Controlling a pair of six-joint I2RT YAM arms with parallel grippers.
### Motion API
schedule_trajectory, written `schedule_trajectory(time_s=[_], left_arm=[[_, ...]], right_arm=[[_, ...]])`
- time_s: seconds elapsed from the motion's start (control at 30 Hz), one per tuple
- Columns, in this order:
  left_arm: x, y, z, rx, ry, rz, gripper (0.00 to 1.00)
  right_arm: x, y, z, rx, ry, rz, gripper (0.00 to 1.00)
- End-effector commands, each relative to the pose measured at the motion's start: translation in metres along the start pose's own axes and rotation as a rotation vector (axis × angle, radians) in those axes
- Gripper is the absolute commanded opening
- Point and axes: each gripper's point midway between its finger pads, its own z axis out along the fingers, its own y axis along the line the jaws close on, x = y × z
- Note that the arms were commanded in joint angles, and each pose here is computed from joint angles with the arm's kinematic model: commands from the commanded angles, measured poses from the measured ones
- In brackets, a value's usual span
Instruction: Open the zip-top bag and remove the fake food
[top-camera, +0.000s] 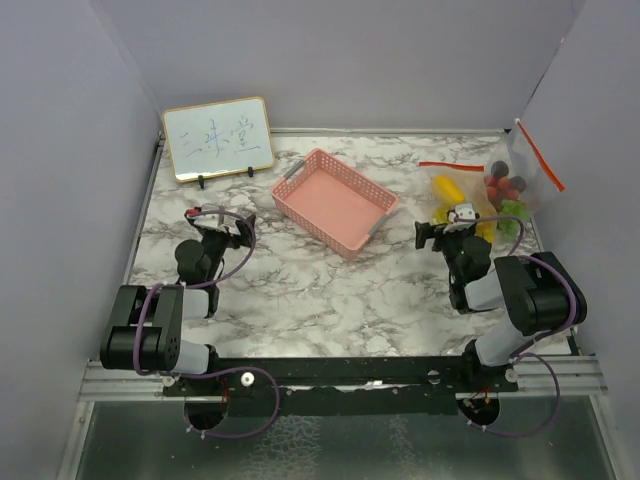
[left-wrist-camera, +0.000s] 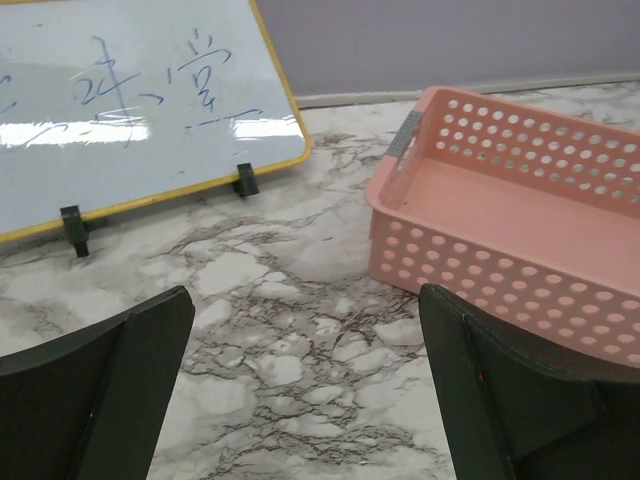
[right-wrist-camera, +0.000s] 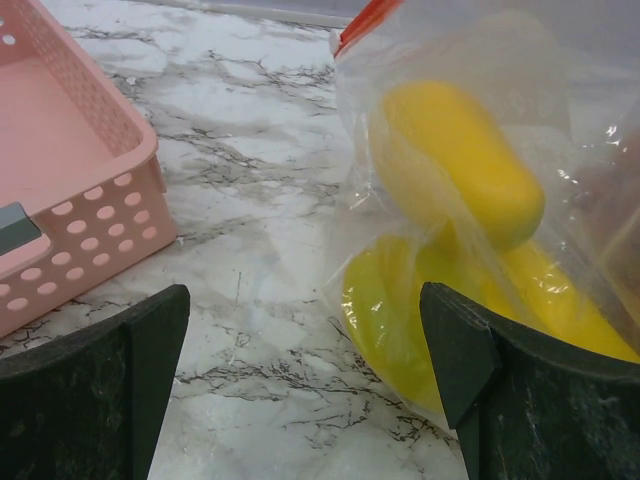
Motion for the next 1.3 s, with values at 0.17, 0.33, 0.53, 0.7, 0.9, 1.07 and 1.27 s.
schedule_trajectory(time_s=[0.17, 0.33, 0.53, 0.7, 0.9, 1.07, 1.27], left_arm=[[-0.037, -0.032, -0.009, 0.118, -0.172, -0.375, 0.99], [-0.008, -0.036, 0.014, 0.073, 0.108, -0.507, 0.99], [-0.018, -0.027, 0.017, -0.019, 0.112, -0.472, 0.99], [-0.006, -0.022, 0.019, -0.073, 0.153, -0.497, 0.99], [0.003, -0.026, 0.020, -0.057, 0.194, -0.516, 0.99], [0.002, -0.034, 0.023, -0.027, 0.207, -0.560, 0.93], [0.004, -0.044, 0.020, 0.011, 0.221, -0.594, 0.86]], right_arm=[[-0.041, 0.015, -0.009, -0.097, -0.048, -0.028, 0.99], [-0.113, 0.022, -0.010, -0.138, -0.072, 0.108, 0.99], [-0.167, 0.014, 0.012, -0.119, 0.031, 0.123, 0.99], [-0.183, -0.064, 0.011, 0.373, 0.093, 0.300, 0.99], [-0.184, -0.082, 0.024, 0.413, 0.157, 0.141, 1.00], [-0.149, -0.073, 0.050, 0.319, 0.296, 0.143, 0.88], [-0.103, -0.061, 0.061, 0.249, 0.418, 0.192, 0.53]])
